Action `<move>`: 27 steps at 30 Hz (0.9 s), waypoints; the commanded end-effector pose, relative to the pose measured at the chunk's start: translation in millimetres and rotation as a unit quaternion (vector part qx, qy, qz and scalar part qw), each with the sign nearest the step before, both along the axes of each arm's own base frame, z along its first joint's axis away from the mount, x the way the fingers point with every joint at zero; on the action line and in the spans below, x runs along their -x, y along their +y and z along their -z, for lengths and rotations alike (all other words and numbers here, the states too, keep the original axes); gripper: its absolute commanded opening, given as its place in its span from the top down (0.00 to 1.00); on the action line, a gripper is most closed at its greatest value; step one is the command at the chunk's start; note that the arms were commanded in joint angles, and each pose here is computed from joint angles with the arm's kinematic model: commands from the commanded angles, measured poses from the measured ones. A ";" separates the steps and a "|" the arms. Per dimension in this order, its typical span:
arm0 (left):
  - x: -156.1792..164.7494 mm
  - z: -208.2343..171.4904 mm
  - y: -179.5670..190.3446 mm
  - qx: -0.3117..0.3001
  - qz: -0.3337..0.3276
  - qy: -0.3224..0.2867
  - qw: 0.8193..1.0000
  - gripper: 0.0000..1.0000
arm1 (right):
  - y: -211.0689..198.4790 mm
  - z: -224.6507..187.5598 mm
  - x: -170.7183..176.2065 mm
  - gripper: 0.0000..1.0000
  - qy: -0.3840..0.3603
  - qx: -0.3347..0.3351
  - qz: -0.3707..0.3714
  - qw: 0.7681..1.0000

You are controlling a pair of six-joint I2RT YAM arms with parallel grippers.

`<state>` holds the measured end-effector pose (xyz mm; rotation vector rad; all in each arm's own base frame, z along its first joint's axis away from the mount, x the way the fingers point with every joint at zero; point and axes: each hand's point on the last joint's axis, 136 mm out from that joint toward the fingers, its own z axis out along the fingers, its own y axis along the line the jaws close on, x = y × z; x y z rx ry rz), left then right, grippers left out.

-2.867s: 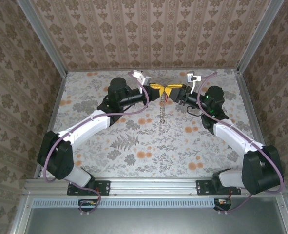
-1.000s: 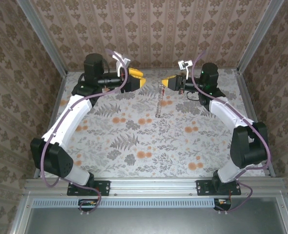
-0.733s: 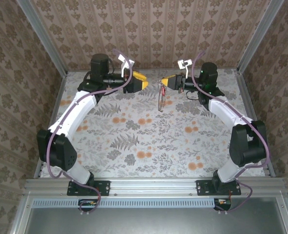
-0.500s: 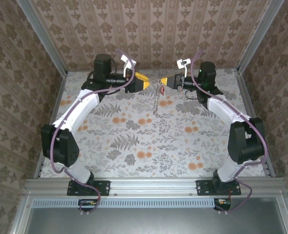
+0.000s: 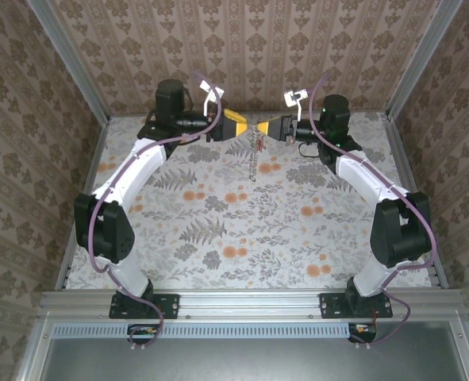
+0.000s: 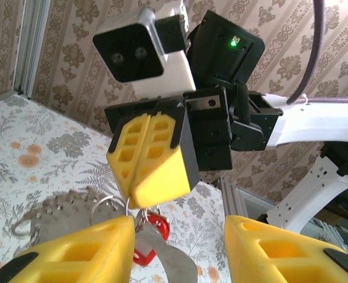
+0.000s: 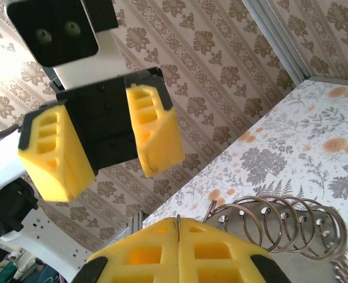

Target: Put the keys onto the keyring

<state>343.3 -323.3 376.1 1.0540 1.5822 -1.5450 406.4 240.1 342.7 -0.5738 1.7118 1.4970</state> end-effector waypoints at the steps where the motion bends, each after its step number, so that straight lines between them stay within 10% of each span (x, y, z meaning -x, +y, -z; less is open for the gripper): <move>1: -4.0 -5.9 -4.0 0.007 0.017 -0.002 1.000 0.57 | -0.2 -22.7 7.2 1.00 -0.042 -0.003 0.003 0.999; 27: -4.9 18.7 -21.3 -0.005 0.061 0.033 0.998 0.61 | -3.4 -10.4 7.8 1.00 -0.035 0.003 0.024 0.999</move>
